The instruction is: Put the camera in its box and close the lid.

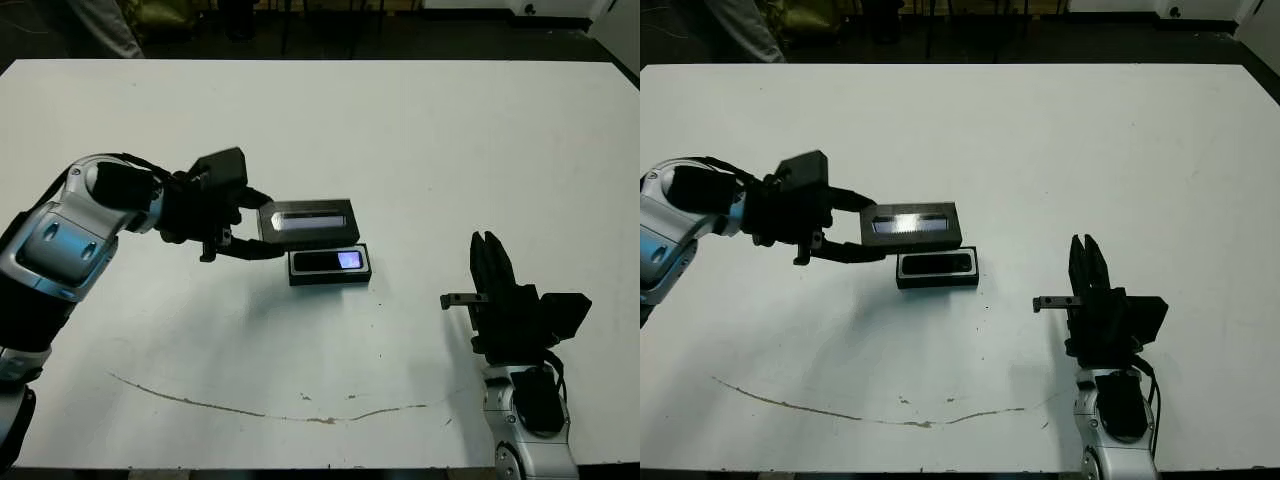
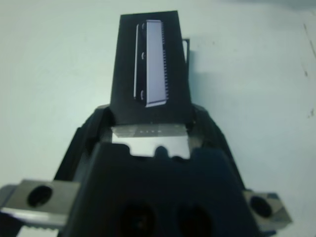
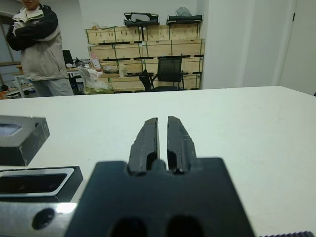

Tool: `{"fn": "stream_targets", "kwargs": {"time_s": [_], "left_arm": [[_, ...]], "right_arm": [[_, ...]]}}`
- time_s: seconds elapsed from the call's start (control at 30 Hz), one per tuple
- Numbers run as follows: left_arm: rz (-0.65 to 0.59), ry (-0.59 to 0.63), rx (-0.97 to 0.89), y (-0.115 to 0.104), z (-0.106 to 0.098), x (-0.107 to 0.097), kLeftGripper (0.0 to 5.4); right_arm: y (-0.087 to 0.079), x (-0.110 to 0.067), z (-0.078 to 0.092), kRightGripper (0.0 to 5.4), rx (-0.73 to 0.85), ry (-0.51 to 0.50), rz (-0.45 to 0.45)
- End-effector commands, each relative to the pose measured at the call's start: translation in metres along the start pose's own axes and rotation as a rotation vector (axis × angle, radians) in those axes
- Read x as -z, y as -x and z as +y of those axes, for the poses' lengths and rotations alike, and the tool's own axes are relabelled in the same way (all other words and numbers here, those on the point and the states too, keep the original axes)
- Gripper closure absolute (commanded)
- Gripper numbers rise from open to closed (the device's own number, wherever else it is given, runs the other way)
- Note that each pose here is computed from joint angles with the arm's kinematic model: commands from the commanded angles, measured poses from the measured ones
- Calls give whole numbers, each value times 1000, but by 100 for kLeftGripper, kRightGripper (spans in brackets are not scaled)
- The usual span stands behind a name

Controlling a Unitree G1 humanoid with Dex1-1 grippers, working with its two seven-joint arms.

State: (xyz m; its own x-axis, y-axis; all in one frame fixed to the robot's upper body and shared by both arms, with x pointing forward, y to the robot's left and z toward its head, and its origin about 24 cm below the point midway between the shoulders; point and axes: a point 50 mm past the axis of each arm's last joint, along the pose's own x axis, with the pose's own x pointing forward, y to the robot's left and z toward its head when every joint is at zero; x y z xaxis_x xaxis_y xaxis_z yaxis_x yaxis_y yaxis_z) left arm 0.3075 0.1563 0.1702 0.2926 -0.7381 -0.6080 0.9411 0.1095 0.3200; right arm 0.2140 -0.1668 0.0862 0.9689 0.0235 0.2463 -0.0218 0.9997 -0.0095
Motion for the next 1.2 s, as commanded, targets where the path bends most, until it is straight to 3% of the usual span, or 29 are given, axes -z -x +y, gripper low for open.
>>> {"fn": "stream_targets", "kwargs": {"time_s": [0.03, 0.73, 1.2], "left_arm": [[32, 9, 41, -5, 1, 3, 298], [-49, -56, 121, -45, 8, -7, 298], [-28, -93, 134, -56, 7, -7, 298]], "right_arm": [[3, 6, -2, 540, 9, 9, 41], [9, 13, 1, 540, -11, 19, 69], [12, 15, 4, 540, -10, -2, 80]]}}
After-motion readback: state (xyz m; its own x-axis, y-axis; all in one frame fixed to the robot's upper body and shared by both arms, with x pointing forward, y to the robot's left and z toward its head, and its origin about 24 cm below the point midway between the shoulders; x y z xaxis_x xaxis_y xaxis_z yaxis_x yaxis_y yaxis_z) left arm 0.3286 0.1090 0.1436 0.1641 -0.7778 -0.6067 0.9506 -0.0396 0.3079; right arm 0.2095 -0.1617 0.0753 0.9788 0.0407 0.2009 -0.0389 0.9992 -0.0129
